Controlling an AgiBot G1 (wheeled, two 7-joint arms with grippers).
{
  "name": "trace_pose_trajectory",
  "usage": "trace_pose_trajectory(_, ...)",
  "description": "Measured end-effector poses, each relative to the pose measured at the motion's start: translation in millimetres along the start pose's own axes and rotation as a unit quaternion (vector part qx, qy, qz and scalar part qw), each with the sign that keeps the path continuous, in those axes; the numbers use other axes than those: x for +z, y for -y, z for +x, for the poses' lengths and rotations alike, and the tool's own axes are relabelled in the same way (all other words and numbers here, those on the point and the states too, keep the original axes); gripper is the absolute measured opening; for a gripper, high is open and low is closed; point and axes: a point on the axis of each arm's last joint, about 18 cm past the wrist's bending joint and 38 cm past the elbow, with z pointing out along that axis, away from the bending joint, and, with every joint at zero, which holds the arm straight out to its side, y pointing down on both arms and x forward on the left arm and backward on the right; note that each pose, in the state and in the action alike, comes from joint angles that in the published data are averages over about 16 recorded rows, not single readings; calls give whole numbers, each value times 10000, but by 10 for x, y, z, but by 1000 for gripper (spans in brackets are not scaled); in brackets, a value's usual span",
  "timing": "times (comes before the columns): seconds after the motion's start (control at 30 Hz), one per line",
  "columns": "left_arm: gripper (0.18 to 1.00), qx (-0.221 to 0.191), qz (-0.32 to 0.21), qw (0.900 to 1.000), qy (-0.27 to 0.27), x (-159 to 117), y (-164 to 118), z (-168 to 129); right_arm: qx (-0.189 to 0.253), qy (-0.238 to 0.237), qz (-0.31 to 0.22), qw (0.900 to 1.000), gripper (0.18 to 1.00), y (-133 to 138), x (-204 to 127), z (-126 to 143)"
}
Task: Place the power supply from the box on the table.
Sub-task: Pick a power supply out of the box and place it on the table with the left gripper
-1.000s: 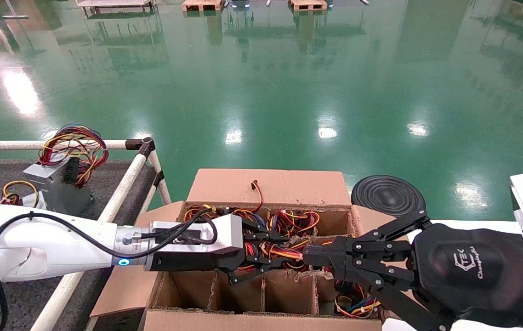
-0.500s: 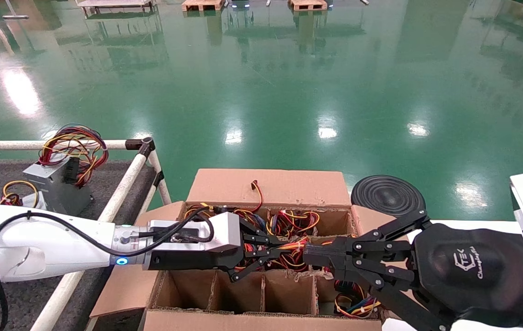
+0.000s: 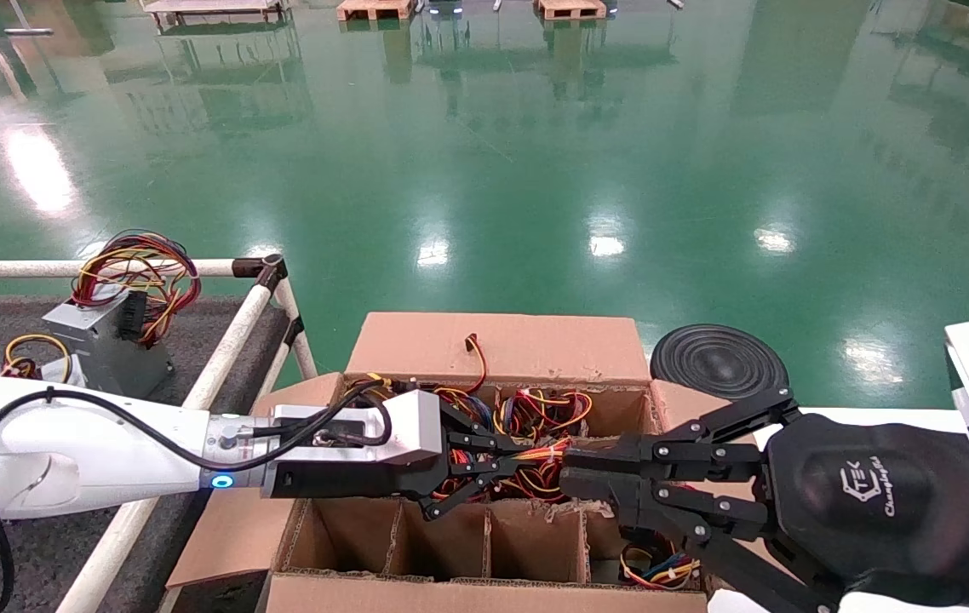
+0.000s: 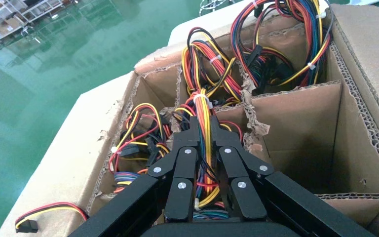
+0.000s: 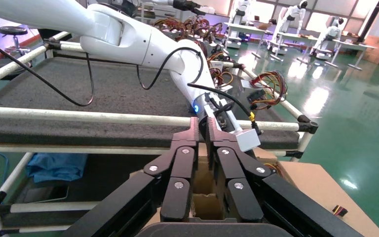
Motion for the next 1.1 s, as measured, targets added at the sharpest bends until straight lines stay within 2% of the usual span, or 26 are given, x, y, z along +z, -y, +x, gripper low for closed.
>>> trace_pose_trajectory(0.43,210,247,271,9989,300,-182,247,-251,0,0,0,10000,296,0,0,0)
trace_pose_trajectory(0.57,209,421,417,9972,451,-264,385,-369,0,0,0,10000,396,0,0,0)
trace_pose_trajectory(0.77,208,778,649,9922,728,-412,640,-575,0,0,0,10000,499,0,0,0)
trace_pose_trajectory(0.87,207,987,752,9882,894,-501,782,-689,0,0,0,10000,551,0,0,0)
trace_pose_trajectory(0.97,206,1206,827,9834,1074,-599,925,-807,0,0,0,10000,654,0,0,0)
trace_pose_trajectory(1.1,205,1475,864,9763,1328,-738,1094,-961,0,0,0,10000,724,0,0,0)
